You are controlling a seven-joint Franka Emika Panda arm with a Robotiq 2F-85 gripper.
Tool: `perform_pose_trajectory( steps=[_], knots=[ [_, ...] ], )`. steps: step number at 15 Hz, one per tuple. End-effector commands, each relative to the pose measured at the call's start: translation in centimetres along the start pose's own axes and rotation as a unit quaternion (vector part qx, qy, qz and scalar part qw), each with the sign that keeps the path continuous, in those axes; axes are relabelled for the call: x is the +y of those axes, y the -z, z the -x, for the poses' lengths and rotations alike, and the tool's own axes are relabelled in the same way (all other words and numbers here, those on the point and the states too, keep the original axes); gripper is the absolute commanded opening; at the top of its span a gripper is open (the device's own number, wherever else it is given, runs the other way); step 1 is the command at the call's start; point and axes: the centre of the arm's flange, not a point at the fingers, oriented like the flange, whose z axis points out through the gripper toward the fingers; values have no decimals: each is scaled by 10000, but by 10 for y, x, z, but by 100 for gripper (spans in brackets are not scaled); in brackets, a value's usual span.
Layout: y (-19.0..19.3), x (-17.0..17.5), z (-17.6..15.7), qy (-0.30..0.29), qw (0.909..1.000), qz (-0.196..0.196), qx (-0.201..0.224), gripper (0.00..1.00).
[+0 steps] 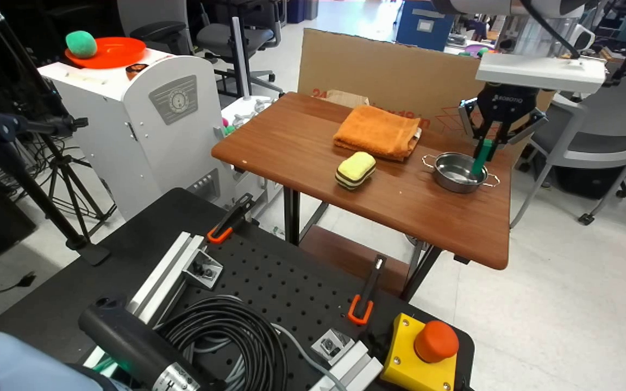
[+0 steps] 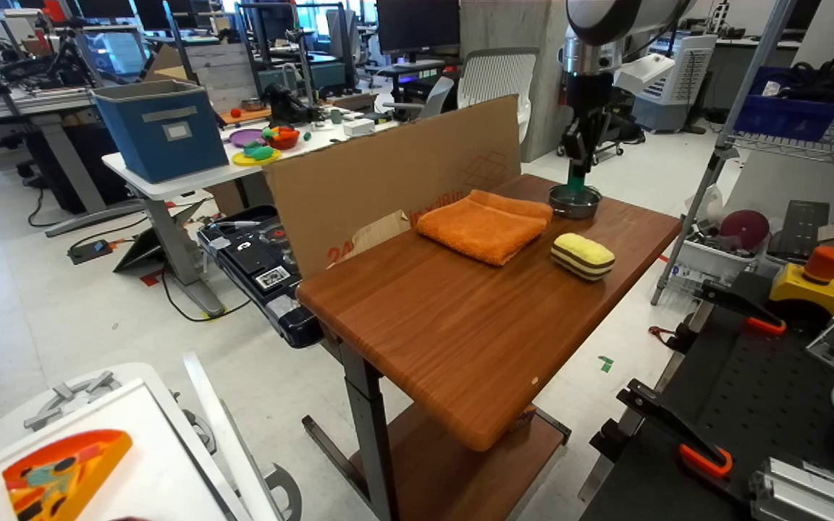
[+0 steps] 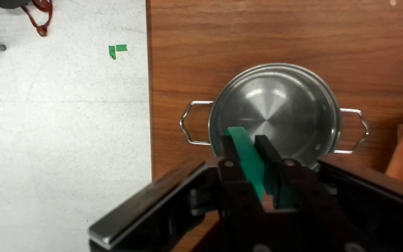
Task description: Put the green block on the table
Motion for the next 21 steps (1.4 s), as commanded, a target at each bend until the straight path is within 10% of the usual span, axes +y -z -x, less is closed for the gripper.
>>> perform_pose_trajectory(
  steps=[1,8,21],
  knots=[
    [34,-12,34,294,9995,-67,49,5],
    [64,-38,114,361,9987,-364,-10,5],
    [-35,-81,155,419,9984,-380,41,5]
  ],
)
